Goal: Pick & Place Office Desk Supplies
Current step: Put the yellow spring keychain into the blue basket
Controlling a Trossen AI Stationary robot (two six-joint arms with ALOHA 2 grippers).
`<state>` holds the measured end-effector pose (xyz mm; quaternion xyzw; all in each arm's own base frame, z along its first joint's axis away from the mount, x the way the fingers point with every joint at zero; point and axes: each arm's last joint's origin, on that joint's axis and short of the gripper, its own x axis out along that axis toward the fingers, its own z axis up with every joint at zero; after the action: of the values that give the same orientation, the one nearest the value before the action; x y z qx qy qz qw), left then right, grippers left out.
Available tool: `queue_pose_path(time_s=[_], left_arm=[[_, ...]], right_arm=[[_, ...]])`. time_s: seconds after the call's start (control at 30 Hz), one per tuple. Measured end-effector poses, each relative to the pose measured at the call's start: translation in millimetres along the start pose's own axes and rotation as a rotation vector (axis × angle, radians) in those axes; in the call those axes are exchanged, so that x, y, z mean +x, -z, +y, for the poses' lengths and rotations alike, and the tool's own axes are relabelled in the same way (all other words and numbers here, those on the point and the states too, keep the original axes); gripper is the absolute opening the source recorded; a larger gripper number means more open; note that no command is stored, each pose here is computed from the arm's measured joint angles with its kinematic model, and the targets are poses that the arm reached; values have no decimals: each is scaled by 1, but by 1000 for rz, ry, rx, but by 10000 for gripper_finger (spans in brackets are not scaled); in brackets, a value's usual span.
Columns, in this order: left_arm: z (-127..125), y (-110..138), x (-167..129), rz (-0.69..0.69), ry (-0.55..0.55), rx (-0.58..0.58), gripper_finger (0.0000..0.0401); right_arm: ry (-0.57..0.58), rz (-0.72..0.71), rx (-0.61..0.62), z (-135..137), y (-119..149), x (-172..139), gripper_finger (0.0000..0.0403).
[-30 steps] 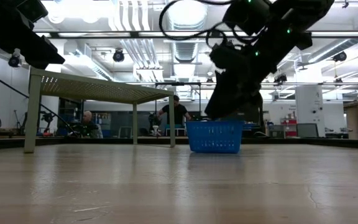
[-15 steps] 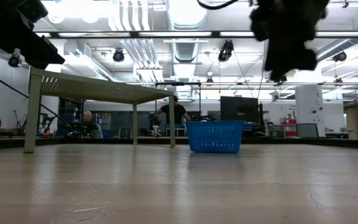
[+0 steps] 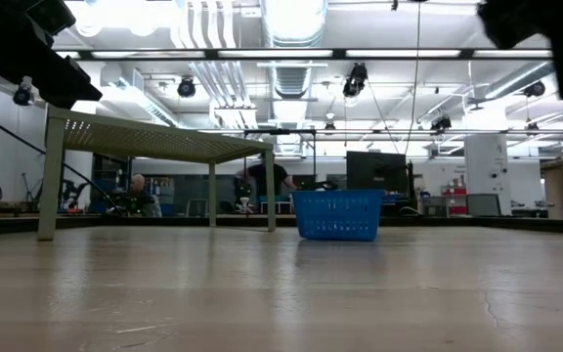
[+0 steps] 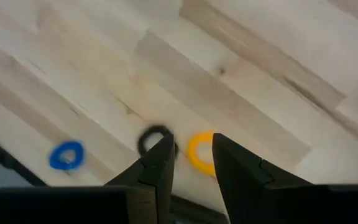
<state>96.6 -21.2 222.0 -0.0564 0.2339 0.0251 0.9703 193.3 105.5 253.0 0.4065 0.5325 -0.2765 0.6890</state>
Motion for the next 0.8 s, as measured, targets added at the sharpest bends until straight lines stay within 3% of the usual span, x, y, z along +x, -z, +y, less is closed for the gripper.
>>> queue_pose_path(time_s=[0.2,0.4,0.47,0.8], left_arm=[[0,0,0,0,0,0,183],[0,0,0,0,0,0,183],[0,0,0,0,0,0,183],[0,0,0,0,0,0,183]], right_arm=[[38,-40,-210,-10,30,9,104],[86,-83,-715,-18,51,22,94],[75,-102,-822,-18,55,28,92],[100,-114,-902,-19,63,72,107]])
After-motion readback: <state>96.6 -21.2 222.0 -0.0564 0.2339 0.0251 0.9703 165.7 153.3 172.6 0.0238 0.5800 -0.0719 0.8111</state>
